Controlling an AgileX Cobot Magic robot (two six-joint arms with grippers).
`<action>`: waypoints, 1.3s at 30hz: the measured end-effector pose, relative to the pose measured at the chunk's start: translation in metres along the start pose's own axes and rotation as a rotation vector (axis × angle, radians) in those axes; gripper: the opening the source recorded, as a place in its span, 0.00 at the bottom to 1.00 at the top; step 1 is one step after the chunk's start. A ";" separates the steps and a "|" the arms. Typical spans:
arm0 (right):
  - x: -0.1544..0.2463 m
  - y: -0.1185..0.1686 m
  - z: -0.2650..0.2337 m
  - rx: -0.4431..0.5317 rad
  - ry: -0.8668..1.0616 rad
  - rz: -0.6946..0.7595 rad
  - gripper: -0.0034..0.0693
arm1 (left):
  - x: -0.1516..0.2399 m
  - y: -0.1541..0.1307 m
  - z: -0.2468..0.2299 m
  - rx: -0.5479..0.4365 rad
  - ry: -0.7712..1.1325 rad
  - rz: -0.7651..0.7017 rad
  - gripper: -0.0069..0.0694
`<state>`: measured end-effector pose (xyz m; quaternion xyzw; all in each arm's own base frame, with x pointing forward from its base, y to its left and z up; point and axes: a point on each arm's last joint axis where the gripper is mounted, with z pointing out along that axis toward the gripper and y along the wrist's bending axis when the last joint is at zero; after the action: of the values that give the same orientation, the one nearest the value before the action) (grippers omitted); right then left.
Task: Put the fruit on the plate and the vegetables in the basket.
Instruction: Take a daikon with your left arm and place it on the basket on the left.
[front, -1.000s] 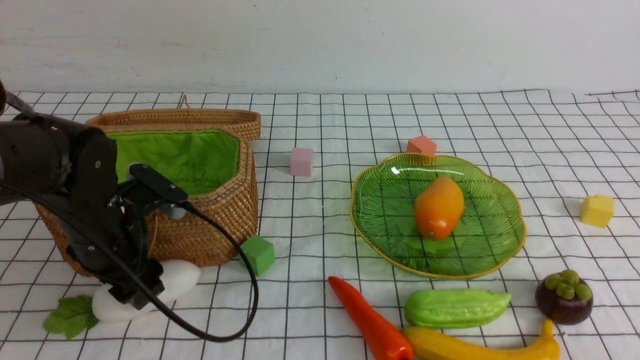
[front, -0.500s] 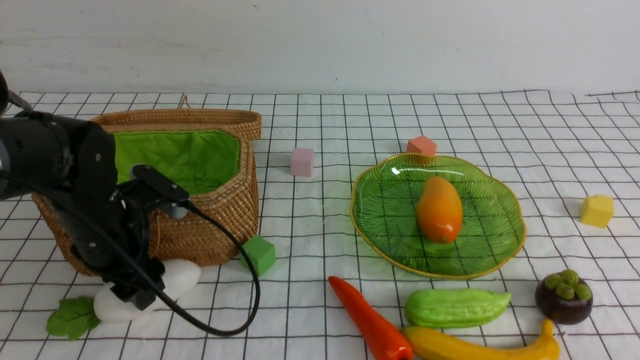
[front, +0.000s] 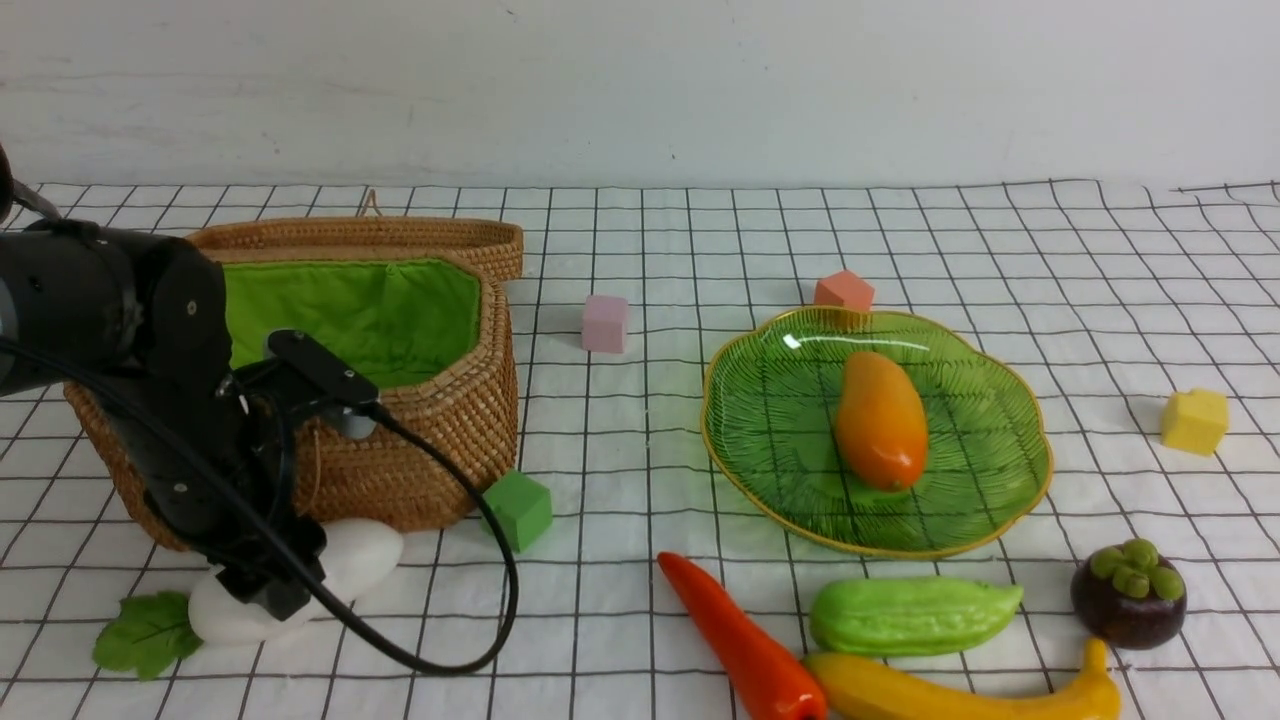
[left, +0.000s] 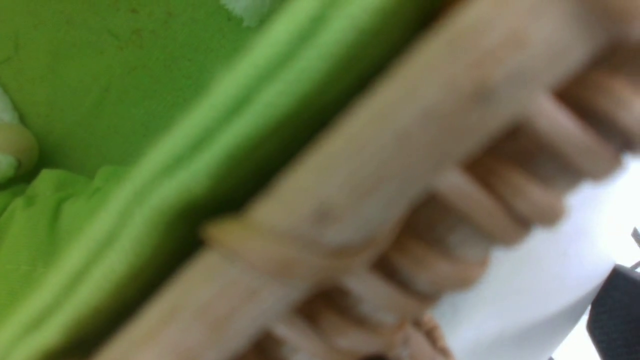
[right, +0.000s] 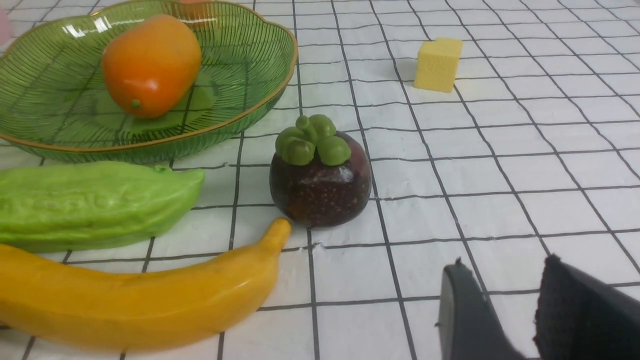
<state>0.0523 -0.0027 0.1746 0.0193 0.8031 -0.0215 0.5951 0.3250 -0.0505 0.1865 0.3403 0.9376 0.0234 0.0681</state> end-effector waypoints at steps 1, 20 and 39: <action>0.000 0.000 0.000 0.000 0.000 0.000 0.38 | 0.000 0.000 0.000 0.001 -0.001 0.001 0.72; 0.000 0.000 0.000 0.000 0.000 0.000 0.38 | 0.000 -0.003 -0.005 0.021 -0.028 -0.099 0.78; 0.000 0.000 0.000 0.000 0.000 -0.001 0.38 | 0.004 -0.014 -0.024 0.063 -0.076 -0.216 0.94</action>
<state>0.0523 -0.0027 0.1746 0.0189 0.8031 -0.0218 0.5951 0.3094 -0.0582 0.2089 0.2400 0.9658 -0.0262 0.0948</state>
